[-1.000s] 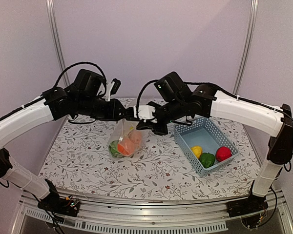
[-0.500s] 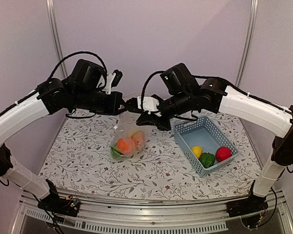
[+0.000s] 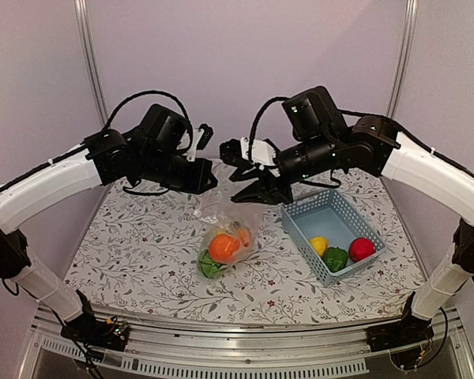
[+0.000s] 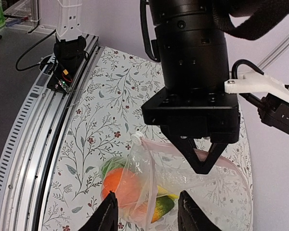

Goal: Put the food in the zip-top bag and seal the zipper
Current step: Adjust the zipper food storage bag at the center of the board, then pick up the fake fruit from the bin.

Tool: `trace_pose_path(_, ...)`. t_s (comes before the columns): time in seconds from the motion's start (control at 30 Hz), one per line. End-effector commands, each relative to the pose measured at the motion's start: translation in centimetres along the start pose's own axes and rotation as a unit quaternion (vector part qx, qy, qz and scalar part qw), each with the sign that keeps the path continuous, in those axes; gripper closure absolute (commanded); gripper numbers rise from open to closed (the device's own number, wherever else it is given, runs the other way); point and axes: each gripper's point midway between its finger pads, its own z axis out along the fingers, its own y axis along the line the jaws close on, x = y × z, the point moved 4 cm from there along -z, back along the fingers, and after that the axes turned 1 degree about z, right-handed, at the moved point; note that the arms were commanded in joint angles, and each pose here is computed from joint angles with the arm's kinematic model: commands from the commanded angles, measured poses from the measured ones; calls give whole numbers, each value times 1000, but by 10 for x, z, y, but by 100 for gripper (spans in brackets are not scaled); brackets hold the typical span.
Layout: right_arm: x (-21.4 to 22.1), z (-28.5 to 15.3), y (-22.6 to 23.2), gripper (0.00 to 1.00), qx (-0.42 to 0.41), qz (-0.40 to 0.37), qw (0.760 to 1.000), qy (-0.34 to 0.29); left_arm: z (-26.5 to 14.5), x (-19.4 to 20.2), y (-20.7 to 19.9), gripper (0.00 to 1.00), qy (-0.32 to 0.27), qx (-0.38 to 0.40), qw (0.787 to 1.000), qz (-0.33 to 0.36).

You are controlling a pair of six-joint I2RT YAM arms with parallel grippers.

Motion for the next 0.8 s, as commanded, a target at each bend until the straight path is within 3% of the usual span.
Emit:
trace_pose_path(0.0, -5, -52, 1, 57, 4, 18, 1000, -20, -9, -7, -2, 100, -20, -4, 1000, 11)
trace_pose_path(0.23, 62, -90, -23, 49, 64, 91, 994, 22, -12, -9, 0, 100, -38, -3, 999, 10)
trace_pose_path(0.47, 153, -115, -33, 39, 110, 188, 973, 81, -10, -12, -1, 100, -50, 1, 999, 16)
trace_pose_path(0.77, 245, -102, -9, 31, 77, 296, 938, 165, -6, -10, -1, 100, -51, 3, 999, 19)
